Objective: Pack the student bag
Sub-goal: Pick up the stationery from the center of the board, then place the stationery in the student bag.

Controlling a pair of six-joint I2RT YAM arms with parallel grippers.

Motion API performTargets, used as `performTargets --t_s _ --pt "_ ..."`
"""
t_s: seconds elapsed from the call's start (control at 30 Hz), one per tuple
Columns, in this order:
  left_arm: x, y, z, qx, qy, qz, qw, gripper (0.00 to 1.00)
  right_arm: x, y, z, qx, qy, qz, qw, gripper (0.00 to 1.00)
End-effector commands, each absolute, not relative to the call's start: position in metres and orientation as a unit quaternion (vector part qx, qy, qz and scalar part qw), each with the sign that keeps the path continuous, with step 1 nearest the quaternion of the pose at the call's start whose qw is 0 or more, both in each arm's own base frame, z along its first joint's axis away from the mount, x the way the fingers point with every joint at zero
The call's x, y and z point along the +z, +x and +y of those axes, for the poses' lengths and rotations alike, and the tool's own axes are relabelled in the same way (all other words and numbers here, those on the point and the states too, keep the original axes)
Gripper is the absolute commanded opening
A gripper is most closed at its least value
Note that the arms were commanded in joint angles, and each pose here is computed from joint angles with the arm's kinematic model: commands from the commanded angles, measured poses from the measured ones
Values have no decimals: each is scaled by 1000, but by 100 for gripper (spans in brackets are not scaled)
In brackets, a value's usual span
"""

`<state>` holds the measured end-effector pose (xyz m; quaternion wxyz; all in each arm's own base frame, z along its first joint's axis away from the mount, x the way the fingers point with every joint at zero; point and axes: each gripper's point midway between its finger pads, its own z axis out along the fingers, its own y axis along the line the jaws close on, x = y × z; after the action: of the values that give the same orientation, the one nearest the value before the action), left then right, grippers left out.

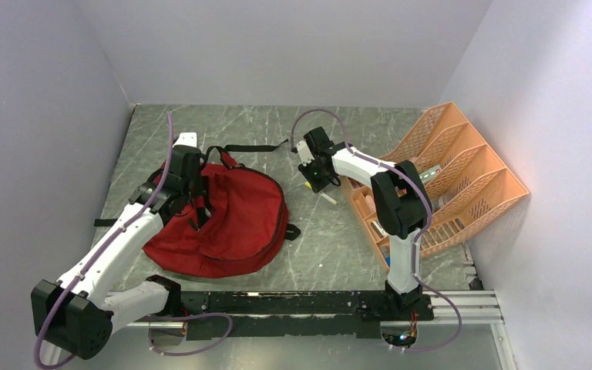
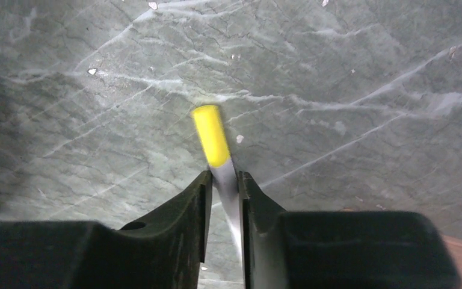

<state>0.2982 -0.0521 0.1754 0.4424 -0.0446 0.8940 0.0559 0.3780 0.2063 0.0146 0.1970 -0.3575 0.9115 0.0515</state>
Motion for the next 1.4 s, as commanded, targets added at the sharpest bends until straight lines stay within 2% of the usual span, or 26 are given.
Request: performTargets --t_s 0.0,0.13,0.33,0.6,0.67,0.8,0.9,0.97,1.13,1.37 --pt "185 308 -52 47 -52 883 465 5 4 369 202 55 -333 925 175 21" --pt "185 308 -52 46 -51 883 464 5 3 366 203 57 -316 932 170 1" --pt "185 308 -53 45 -50 883 464 5 25 372 211 74 -288 934 199 0" --pt "186 308 -52 44 -52 882 466 5 137 398 218 85 -191 916 342 0" --pt "186 308 -52 45 -52 882 466 5 172 397 227 127 -162 900 384 0" --pt "188 308 -51 45 -54 881 468 5 226 383 267 279 -103 853 428 0" --pt "187 307 -50 46 -55 881 467 5 249 360 303 389 -78 819 414 0" --pt "188 307 -50 47 -56 881 468 5 255 349 321 425 -56 808 404 0" --pt "188 307 -50 46 -56 880 469 5 254 320 372 458 -40 801 384 0" --pt "189 307 -50 46 -56 880 470 5 228 277 433 502 -43 804 317 0"
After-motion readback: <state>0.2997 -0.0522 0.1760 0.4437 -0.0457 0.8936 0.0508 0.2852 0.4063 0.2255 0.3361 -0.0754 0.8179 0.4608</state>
